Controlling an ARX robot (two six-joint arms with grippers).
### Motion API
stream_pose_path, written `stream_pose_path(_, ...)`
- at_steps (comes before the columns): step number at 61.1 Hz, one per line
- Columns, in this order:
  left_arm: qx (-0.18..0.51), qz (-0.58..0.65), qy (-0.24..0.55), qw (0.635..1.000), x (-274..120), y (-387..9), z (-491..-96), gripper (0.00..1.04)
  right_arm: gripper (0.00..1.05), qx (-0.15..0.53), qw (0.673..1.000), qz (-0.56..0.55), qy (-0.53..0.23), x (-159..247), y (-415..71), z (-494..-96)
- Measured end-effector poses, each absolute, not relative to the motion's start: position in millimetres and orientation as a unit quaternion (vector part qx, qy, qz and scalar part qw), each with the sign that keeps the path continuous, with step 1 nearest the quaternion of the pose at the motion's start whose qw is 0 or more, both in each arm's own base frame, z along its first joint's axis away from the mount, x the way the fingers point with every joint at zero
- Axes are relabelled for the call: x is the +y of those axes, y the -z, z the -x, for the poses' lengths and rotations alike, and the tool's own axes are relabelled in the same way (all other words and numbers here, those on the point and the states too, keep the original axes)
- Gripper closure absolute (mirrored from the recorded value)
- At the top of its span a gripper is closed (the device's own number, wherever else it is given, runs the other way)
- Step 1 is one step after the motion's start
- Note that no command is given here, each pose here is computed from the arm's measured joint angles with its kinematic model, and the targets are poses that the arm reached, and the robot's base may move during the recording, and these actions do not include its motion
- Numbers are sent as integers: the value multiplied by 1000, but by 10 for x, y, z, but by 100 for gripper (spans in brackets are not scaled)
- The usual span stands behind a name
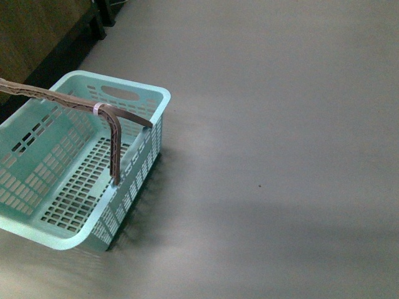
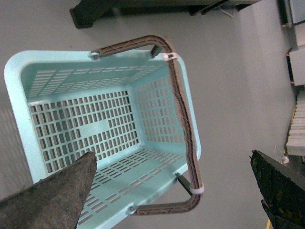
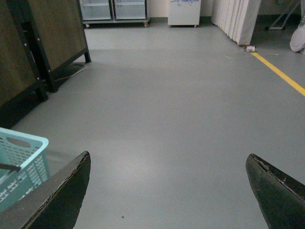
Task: Pick lemon and mango into basket
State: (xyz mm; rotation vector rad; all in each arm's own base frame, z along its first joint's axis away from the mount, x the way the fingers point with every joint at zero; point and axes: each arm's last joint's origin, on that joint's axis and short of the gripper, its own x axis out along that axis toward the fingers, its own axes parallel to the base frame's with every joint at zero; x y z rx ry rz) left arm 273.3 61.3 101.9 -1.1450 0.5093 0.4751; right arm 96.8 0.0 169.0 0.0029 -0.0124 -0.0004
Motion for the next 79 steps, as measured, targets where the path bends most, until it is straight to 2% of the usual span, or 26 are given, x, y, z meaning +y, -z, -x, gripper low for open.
stream_pose_path(21, 274, 551, -208, 761, 370, -546, -3818, 7, 9, -6, 1000, -1, 0, 0, -1690, -968)
stream_pose_path(36, 277, 559, -182, 760, 171, -442, -4336, 7, 9, -6, 1000, -1, 0, 0, -1690, -968)
stream_pose_path(44, 279, 561, -167, 761, 106, -447, -4459, 25, 9, -6, 1000, -1, 0, 0, -1690, -968)
stream_pose_path(47, 280, 563, -163, 760, 89, -433, -4487, 35, 9, -6, 1000, -1, 0, 0, -1690, -968)
stream_pose_path(54, 287, 566, -167, 754, 63, -406, -4498, 53, 9, -6, 1000, -1, 0, 0, -1690, -968)
stream_pose_path(62, 287, 588, -185, 734, 52, -408, -4504, 73, 9, -6, 1000, -1, 0, 0, -1690, -968)
stream_pose_path(69, 284, 593, -182, 731, 16, -438, -4441, 75, 9, -6, 1000, -1, 0, 0, -1690, -968)
stream_pose_path(79, 284, 605, -180, 722, -59, -621, -4075, 75, 9, -6, 1000, -1, 0, 0, -1690, -968)
